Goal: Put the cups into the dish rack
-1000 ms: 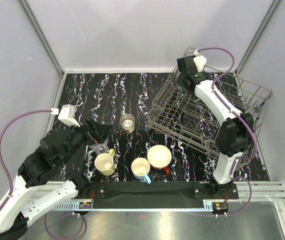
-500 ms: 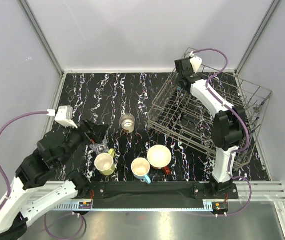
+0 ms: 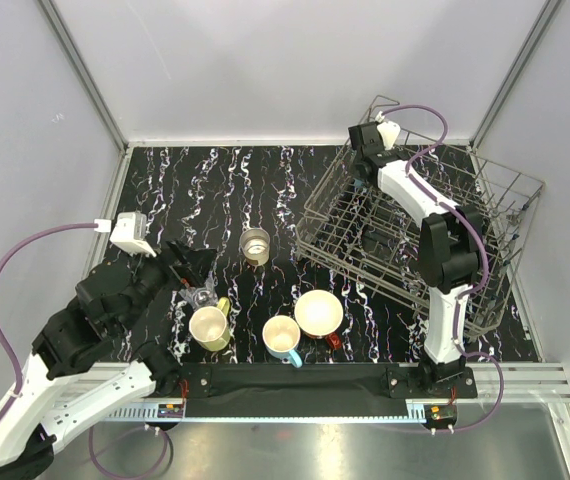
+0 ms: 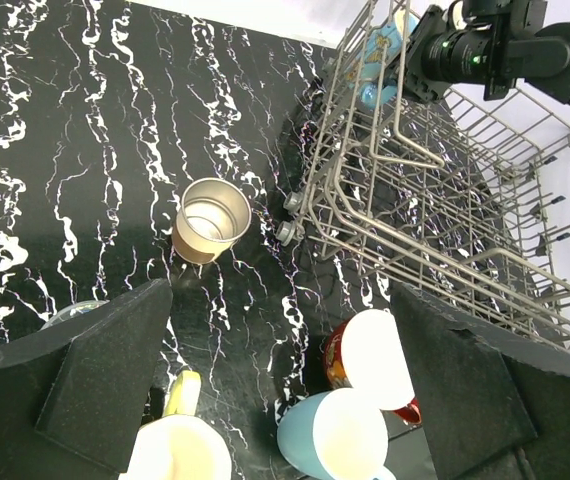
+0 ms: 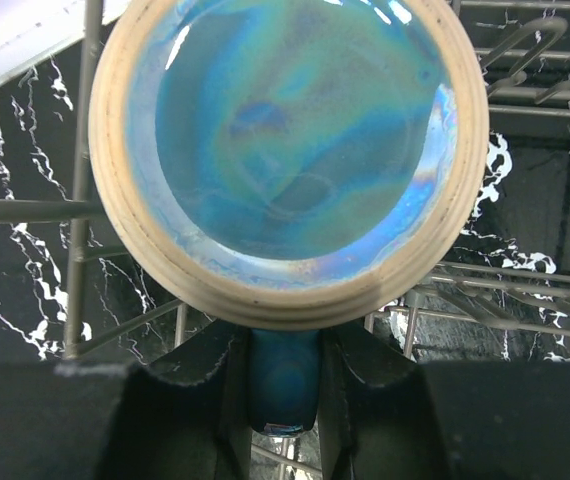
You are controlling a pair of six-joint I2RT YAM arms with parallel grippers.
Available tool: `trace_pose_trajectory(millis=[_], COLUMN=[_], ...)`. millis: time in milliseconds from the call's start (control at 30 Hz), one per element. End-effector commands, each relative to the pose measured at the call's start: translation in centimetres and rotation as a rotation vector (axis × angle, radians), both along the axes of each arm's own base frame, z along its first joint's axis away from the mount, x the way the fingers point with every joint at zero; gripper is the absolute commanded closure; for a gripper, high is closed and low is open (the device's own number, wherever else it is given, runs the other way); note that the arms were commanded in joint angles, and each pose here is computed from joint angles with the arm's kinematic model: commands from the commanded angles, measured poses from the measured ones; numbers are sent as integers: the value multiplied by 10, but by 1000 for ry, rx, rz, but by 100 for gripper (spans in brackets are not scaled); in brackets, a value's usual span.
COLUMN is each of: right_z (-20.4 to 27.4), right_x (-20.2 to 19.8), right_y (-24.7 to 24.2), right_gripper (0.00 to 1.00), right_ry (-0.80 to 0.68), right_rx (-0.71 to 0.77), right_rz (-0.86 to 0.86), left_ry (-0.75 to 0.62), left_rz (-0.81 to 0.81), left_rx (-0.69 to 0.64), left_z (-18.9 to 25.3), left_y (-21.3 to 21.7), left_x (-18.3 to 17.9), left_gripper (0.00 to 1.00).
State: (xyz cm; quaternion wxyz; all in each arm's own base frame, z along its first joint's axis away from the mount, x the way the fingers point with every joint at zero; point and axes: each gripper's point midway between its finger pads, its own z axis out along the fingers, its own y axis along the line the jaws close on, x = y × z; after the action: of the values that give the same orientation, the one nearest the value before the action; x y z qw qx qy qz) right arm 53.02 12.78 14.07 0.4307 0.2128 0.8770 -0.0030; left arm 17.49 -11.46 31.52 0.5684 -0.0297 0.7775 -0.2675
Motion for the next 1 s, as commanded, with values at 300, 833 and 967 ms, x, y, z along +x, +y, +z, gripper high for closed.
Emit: trace_pose_trajectory(millis=[300,833,967], right_z=[28,15,46], right_x=[22,16,18], right_y=[-1,-8,1], right_gripper=[100,100,100], right_ry=[-86,8,-107], right_rx=[-1,-44,20], right_rz=[-7,-36,-1], left_ry=[-35,-32,-31], left_rz=[25,27,31], left_rx=[4,8,13], left_z=[4,4,3], left_y=[5,4,5], left_x=[4,4,5], left_gripper=[1,1,1])
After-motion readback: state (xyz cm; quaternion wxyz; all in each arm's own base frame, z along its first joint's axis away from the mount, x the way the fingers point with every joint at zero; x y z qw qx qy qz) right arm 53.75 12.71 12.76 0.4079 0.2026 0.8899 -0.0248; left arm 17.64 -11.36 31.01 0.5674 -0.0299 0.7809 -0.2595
